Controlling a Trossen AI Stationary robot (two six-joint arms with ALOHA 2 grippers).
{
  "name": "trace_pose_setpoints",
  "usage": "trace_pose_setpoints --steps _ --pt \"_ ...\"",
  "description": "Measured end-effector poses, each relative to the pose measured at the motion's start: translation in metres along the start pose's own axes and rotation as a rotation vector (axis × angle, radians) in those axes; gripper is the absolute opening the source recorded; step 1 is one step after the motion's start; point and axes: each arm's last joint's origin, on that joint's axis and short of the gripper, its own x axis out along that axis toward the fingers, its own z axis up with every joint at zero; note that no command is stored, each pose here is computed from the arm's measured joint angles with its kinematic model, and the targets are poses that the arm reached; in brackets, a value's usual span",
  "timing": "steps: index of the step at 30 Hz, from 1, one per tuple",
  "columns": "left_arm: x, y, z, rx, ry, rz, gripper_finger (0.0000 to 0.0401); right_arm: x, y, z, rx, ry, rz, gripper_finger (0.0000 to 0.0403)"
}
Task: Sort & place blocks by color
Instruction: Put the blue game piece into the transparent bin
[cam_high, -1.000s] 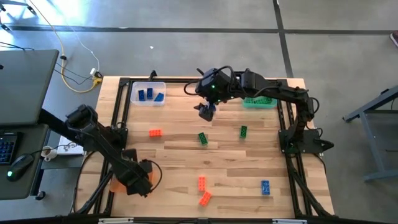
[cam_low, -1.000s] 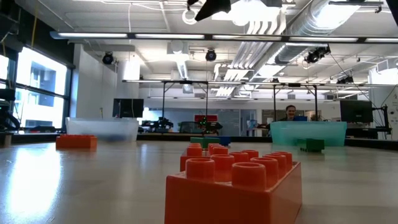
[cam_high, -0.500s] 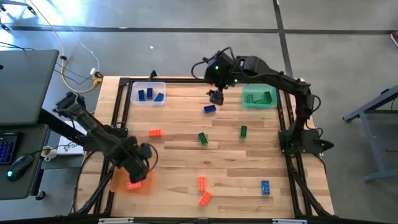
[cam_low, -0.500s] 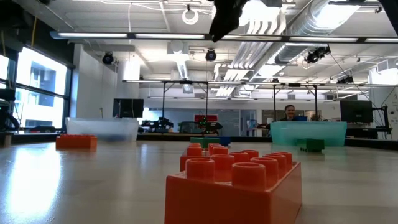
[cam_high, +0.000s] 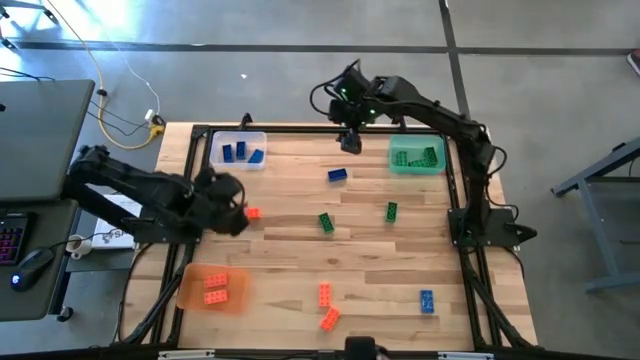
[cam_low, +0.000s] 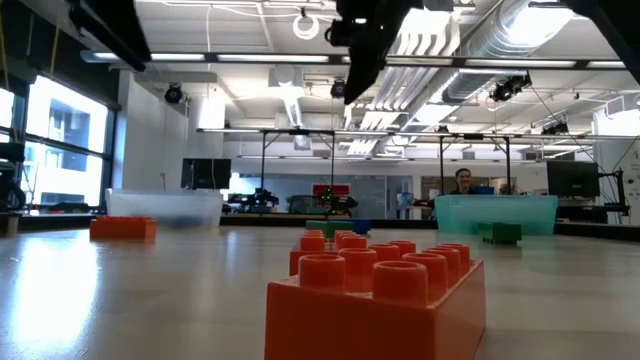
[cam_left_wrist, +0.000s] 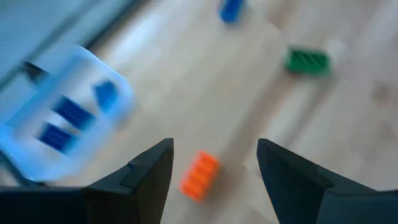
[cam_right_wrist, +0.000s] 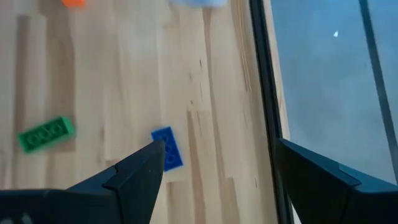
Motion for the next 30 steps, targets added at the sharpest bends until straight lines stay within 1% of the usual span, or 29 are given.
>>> trace_pose_setpoints --steps 5,8,12,17,20,24,30 --pt "0.003 0.025 0.017 -0.046 -0.101 0.102 0.0217 0.03 -0.008 -0.003 -0.054 0.061 0.029 0.0291" --pt "0.006 0.038 0.025 -0.07 -0.134 0.159 0.0218 0.046 -0.009 -0.005 -0.084 0.093 0.055 0.0291" --pt "0.009 0.053 0.036 -0.101 -0.166 0.205 0.0217 0.069 -0.005 -0.006 -0.1 0.143 0.096 0.0291" --pt "0.015 0.066 0.048 -0.119 -0.185 0.219 0.0216 0.099 0.007 -0.007 -0.121 0.222 0.137 0.0291" --pt "0.018 0.072 0.053 -0.093 -0.183 0.209 0.0216 0.121 0.017 -0.011 -0.137 0.297 0.166 0.0291" --pt "0.021 0.078 0.06 -0.067 -0.194 0.187 0.0216 0.146 0.028 -0.015 -0.166 0.388 0.169 0.0291" --pt "0.024 0.087 0.069 -0.059 -0.231 0.172 0.0216 0.172 0.04 -0.02 -0.197 0.458 0.169 0.0291"
